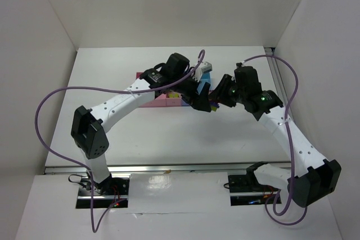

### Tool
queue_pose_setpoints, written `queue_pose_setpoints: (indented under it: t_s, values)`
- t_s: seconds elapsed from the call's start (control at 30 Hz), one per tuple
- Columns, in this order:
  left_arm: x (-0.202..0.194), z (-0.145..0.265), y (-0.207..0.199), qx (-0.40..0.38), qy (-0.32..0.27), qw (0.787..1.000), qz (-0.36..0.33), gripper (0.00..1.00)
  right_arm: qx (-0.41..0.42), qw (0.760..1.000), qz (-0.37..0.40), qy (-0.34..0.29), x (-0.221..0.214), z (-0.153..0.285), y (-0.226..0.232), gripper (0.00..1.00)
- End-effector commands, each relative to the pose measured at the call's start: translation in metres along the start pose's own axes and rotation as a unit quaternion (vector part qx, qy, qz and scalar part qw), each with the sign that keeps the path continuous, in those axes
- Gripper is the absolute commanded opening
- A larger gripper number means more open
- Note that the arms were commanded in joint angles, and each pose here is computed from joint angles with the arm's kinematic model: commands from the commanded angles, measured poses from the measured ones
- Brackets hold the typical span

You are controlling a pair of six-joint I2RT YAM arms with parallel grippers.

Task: Sort the legos into containers by color

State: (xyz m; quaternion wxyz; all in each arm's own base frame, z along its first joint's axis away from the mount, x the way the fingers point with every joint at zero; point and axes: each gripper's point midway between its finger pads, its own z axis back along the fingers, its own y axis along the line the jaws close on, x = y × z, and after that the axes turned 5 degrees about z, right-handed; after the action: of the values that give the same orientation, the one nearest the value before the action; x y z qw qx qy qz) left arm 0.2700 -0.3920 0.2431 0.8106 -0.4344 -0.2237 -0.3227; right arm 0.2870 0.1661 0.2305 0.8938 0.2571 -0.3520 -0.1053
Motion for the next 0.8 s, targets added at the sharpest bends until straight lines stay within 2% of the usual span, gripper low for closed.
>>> queue_pose_setpoints:
  t_s: [0.0,0.27,0.3,0.4,0.53,0.57,0.63,0.67,0.77]
  values:
    - [0.006,0.000,0.006,-0.001,-0.012,1.000,-0.006,0.92,0.045,0.998,0.006,-0.043,0.026,0.025,0.027,0.26]
    - [0.004,-0.004,0.002,-0.034,-0.003,0.999,0.001,0.83,0.054,0.998,0.011,-0.031,0.024,0.022,0.031,0.26]
    - [0.006,-0.004,0.001,-0.036,-0.007,0.999,-0.002,0.78,0.057,0.998,0.011,-0.028,0.023,0.023,0.033,0.26]
    - [0.009,-0.006,0.001,-0.038,-0.014,0.999,0.002,0.76,0.057,0.998,0.011,-0.028,0.023,0.023,0.033,0.26]
    - [0.008,-0.011,0.003,-0.043,-0.013,0.999,0.010,0.65,0.065,0.998,0.012,-0.022,0.022,0.023,0.037,0.26]
    - [0.006,-0.014,0.005,-0.042,-0.010,0.999,0.013,0.56,0.065,0.998,0.012,-0.022,0.022,0.023,0.037,0.26]
    - [0.006,-0.014,0.007,-0.038,-0.011,0.999,0.013,0.47,0.065,0.998,0.012,-0.022,0.023,0.024,0.038,0.26]
    - [0.006,-0.014,0.007,-0.038,-0.011,0.999,0.013,0.36,0.056,0.998,0.011,-0.029,0.026,0.024,0.035,0.26]
    - [0.004,-0.010,0.016,-0.031,-0.012,0.999,0.021,0.20,0.037,0.999,0.009,-0.031,0.026,0.023,0.027,0.26]
